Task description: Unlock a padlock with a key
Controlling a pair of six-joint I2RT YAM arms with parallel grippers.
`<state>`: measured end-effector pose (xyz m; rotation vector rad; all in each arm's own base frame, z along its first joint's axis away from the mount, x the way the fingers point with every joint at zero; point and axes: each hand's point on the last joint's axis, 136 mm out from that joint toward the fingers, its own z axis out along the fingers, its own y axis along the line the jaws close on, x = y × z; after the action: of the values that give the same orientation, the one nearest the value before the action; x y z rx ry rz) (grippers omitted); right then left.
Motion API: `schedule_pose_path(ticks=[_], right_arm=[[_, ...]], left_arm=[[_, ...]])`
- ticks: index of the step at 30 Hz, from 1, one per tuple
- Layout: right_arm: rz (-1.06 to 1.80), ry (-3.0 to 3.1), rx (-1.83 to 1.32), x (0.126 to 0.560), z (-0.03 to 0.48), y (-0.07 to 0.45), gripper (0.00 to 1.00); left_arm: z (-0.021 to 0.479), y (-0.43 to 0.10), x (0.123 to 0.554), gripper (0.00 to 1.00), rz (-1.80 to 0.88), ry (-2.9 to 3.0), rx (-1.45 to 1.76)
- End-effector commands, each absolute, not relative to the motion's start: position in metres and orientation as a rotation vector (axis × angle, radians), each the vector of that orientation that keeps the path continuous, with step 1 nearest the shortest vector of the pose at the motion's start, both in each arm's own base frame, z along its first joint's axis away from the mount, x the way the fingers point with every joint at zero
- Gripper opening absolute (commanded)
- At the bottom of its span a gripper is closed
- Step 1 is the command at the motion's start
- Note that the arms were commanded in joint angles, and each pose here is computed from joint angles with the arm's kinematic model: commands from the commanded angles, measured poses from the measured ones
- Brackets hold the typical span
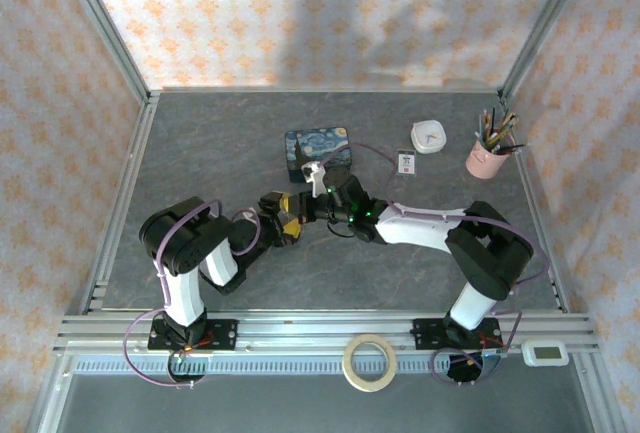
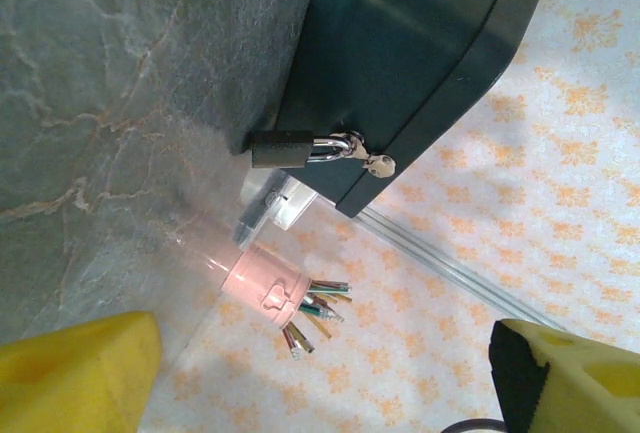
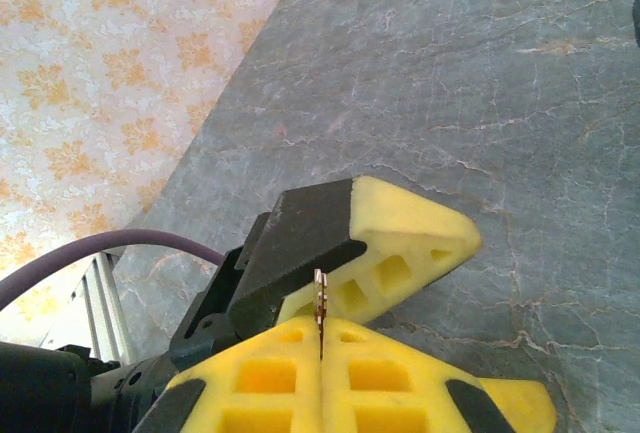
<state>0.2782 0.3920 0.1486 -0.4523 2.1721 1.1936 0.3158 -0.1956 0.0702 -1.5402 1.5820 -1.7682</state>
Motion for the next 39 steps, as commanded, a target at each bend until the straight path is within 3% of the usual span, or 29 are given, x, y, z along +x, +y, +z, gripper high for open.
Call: schedule_pose_path(ticks=[1, 29, 39], right_arm=[[1.217, 2.139, -0.416, 0.277, 0.154, 0.389, 0.0], [1.214, 2.174, -0.38, 0.275, 0.14, 0.385, 0.0], [1.169, 2.17, -0.365, 0.274, 0.145, 0.374, 0.0]], left_arm=[[0.136, -0.188, 0.318, 0.85, -2.021, 1.299, -1.432], [0.157, -0.196, 0.32, 0.81, -2.102, 1.279, -1.362], [0.149, -0.196, 0.321, 0.62, -2.062, 1.31, -1.358]])
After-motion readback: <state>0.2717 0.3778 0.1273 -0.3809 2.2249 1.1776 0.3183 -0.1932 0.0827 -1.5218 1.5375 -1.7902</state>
